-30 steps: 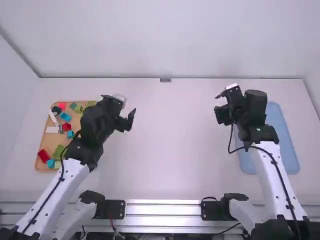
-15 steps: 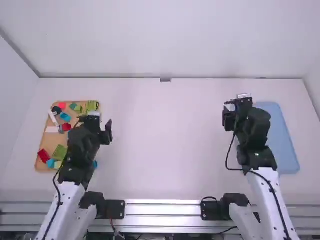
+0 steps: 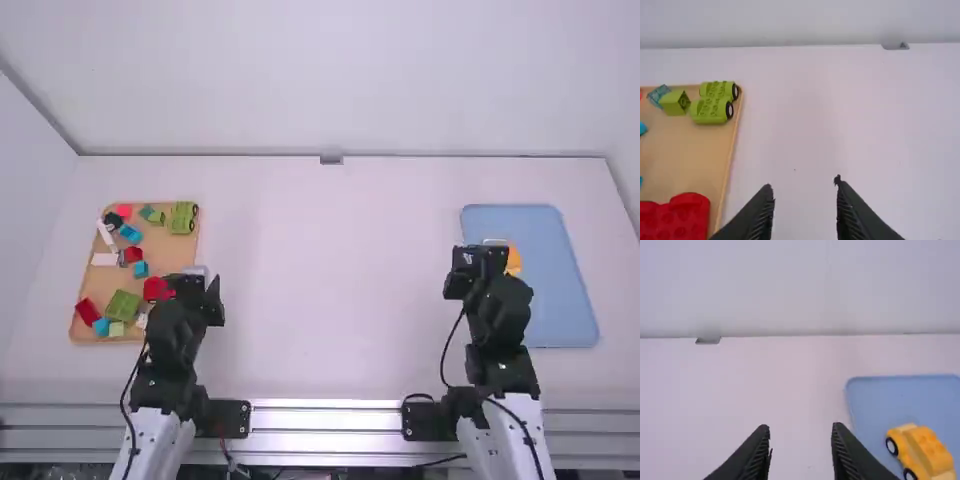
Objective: Assemble lego blocks to make yellow taxi
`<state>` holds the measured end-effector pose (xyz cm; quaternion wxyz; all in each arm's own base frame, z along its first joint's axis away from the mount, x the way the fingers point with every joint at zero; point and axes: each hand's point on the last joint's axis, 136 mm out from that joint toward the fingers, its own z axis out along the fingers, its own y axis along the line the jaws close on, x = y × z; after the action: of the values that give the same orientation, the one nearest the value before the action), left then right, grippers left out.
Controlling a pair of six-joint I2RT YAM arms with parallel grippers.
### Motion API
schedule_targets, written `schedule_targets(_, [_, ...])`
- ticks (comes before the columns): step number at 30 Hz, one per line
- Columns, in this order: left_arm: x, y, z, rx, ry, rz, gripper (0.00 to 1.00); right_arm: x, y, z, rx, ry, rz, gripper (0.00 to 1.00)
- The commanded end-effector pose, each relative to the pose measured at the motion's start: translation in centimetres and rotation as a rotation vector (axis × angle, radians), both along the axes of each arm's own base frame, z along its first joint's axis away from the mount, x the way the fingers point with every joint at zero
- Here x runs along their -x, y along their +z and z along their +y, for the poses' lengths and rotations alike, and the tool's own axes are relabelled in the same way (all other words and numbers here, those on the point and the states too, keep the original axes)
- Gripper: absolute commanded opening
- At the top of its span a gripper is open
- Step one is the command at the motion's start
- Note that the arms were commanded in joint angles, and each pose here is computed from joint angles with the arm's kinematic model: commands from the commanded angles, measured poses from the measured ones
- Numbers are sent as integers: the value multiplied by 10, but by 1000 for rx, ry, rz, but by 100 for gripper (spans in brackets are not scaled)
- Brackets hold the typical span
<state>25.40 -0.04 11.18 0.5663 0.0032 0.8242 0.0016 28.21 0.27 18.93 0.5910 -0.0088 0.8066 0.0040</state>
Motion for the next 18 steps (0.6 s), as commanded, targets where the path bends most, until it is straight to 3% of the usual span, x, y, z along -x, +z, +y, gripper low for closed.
schedule_targets(1, [4,-12,0,6,3,-3,27,7,-12,0,-9,-4,-3,27])
schedule_targets(3, [7,-23,0,6,3,-4,23,13,-24,0,-9,-4,-3,22])
schedule_targets(15, [6,17,0,7,3,-177,5,32,-75,0,-9,-4,-3,1])
schedule_targets(18, [7,24,0,7,3,-211,2,34,-86,0,-9,-4,-3,0])
